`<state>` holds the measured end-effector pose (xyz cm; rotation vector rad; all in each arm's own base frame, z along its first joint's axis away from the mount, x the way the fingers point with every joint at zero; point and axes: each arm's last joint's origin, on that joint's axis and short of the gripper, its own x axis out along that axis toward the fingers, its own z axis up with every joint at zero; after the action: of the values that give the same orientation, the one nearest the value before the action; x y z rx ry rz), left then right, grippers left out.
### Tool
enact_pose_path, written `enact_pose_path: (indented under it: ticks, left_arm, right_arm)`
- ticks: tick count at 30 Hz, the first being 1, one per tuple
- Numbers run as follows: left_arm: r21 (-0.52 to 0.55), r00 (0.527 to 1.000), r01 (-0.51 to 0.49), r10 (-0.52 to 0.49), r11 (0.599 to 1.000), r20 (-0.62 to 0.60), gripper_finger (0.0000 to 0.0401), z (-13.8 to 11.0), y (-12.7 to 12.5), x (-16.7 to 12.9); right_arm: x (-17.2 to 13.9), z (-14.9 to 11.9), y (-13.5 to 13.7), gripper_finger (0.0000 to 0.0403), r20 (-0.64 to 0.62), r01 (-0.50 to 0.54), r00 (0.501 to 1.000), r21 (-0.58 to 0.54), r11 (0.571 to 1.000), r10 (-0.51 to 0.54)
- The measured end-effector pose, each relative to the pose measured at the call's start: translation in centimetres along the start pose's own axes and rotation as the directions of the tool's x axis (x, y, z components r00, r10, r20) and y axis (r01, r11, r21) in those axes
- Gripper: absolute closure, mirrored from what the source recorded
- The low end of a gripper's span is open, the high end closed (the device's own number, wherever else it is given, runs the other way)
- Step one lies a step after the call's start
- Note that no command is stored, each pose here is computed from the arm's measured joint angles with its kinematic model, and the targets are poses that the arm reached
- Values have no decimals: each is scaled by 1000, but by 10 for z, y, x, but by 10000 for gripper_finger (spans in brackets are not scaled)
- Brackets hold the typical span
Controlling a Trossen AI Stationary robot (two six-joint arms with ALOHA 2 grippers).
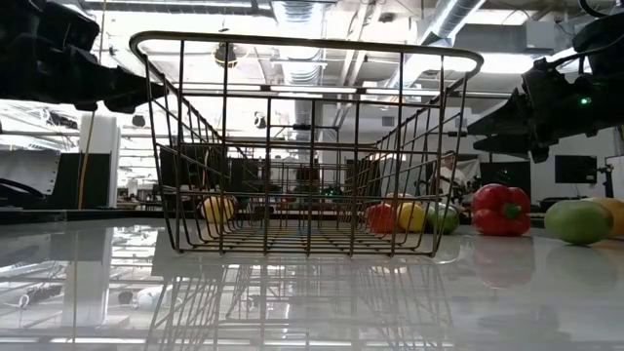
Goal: Sort produce into baskets
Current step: Put the top left lemon into the top wire basket
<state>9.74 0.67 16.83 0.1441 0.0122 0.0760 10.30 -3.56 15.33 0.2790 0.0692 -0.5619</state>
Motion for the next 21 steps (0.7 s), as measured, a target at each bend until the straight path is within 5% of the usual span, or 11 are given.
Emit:
enact_pose_path:
  ticks: [7,11,16,21]
  left_arm:
    - [-306,1000,3,6,952,27,162,3,0,0]
    - [-370,995,-83,95,925,15,162,2,3,0]
    - [-478,961,-240,276,845,5,162,3,9,-1]
    - [-456,924,-357,381,815,-41,162,13,17,-2]
  right_arm:
    - [0,0,0,91,1,1,1000,6,1000,-1]
    - [0,0,0,91,3,3,1000,66,998,-4]
    - [0,1,-1,91,8,6,1000,256,967,-8]
    - [-2,19,2,91,67,-21,998,215,976,6]
